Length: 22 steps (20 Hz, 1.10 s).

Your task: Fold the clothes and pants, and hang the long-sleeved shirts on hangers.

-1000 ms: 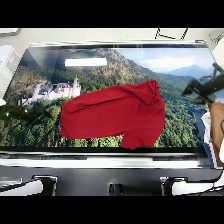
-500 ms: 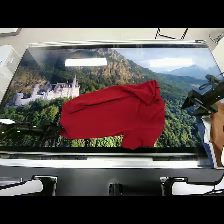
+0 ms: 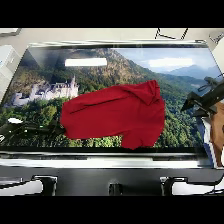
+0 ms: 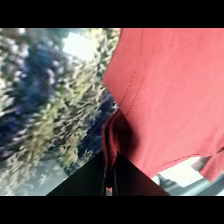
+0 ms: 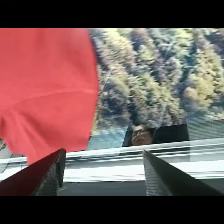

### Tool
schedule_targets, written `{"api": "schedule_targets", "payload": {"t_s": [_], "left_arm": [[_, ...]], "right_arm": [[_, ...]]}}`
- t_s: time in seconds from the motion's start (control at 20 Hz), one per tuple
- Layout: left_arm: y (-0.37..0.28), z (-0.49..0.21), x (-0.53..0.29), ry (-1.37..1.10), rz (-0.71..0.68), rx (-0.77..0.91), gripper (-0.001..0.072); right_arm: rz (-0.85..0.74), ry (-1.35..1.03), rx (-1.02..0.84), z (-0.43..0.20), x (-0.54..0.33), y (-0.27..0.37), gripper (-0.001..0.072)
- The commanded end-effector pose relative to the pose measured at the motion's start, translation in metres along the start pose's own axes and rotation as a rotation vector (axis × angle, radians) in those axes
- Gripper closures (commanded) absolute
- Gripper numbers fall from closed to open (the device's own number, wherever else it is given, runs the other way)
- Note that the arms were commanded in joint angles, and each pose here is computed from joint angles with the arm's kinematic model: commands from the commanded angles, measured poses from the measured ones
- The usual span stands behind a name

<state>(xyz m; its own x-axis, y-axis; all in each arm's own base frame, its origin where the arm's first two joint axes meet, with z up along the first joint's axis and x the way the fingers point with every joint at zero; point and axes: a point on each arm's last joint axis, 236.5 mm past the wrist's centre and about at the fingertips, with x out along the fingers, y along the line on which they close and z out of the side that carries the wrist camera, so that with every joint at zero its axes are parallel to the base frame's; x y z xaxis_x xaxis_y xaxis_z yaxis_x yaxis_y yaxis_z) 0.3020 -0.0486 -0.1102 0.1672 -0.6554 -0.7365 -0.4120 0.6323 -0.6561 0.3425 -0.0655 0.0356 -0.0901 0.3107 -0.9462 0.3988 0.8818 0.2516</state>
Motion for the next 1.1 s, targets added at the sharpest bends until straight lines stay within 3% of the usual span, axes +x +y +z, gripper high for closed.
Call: {"api": "schedule_targets", "payload": {"t_s": [0.0,0.35,0.65,0.7,0.8,0.95,1.05], "left_arm": [[-0.011,0.001,-0.008,-0.026,-0.009,0.042,0.0684],[-0.034,0.002,-0.031,-0.098,-0.018,0.115,0.0684],[-0.049,0.0,-0.046,-0.143,-0.026,0.156,0.0685],[-0.05,0.001,-0.048,-0.149,-0.026,0.161,0.0684],[-0.051,0.0,-0.049,-0.153,-0.027,0.165,0.0685],[-0.069,0.008,-0.069,-0.219,-0.031,0.224,0.0686],[-0.119,0.027,-0.124,-0.394,-0.038,0.374,0.0686]], "right_arm": [[0.007,0.039,0.033,-0.002,0.038,-0.007,0.0178],[0.282,0.035,0.141,-0.011,0.146,0.026,0.0182],[0.248,-0.01,0.124,-0.006,0.164,0.032,0.0222],[0.235,-0.001,0.112,-0.009,0.168,0.039,0.0302],[0.245,0.023,0.082,-0.015,0.168,0.055,0.0671],[0.274,0.01,-0.073,-0.012,0.119,0.075,0.0677],[0.283,-0.233,-0.218,0.022,0.031,0.1,0.0677]]}}
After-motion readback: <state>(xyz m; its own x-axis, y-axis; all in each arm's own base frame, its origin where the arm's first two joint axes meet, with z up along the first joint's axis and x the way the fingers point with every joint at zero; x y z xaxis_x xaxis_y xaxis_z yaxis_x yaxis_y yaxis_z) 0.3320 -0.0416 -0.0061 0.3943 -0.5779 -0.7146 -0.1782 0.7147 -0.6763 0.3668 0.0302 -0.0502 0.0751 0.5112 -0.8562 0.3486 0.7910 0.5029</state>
